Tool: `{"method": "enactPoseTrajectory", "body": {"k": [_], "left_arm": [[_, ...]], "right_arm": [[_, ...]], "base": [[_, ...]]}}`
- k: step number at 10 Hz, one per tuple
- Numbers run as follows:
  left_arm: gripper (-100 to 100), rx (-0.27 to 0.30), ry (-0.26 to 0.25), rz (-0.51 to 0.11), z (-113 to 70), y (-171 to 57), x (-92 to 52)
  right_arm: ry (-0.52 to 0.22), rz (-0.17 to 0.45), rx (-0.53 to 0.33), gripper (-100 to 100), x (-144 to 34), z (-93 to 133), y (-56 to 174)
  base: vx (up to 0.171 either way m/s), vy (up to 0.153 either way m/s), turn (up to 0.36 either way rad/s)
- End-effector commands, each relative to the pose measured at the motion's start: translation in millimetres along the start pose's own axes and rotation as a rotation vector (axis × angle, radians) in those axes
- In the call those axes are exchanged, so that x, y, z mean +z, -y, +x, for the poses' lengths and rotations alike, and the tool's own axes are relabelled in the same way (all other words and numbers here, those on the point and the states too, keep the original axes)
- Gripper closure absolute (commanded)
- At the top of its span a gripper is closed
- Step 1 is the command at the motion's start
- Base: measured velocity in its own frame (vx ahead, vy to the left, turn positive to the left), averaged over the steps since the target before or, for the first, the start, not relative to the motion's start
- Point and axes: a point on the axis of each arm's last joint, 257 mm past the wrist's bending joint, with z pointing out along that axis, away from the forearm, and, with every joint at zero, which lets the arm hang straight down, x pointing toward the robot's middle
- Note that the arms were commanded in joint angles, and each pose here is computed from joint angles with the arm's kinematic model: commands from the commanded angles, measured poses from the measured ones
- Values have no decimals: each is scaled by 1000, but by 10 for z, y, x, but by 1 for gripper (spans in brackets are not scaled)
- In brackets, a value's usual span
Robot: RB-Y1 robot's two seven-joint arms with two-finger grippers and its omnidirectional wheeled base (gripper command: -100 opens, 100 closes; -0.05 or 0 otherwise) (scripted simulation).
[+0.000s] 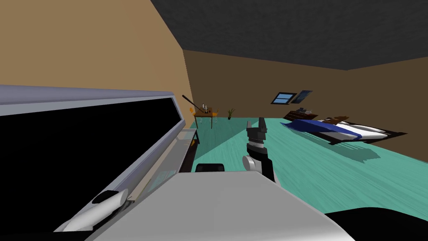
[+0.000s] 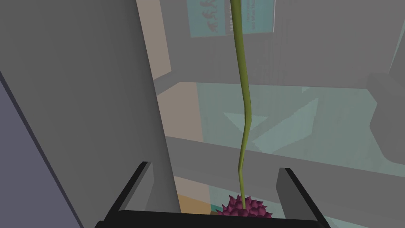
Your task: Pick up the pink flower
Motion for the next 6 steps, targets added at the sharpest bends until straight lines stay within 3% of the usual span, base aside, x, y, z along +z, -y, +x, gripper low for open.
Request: {"method": "enactPoseTrajectory", "body": {"k": [1,3,5,6], "left_arm": [[-100,6,-17,23,64,70,-35],[-100,12,-32,35,67,76,-66],[-100,3,-22,11,72,-109,-21],[-100,9,-41,24,61,-63,-65]], "right_arm": [[0,0,0,0,0,0,0],[0,0,0,0,0,0,0],[0,0,0,0,0,0,0],[0,0,0,0,0,0,0]], "base": [[30,34,24],[20,33,15],[16,33,8],[20,36,23]]}}
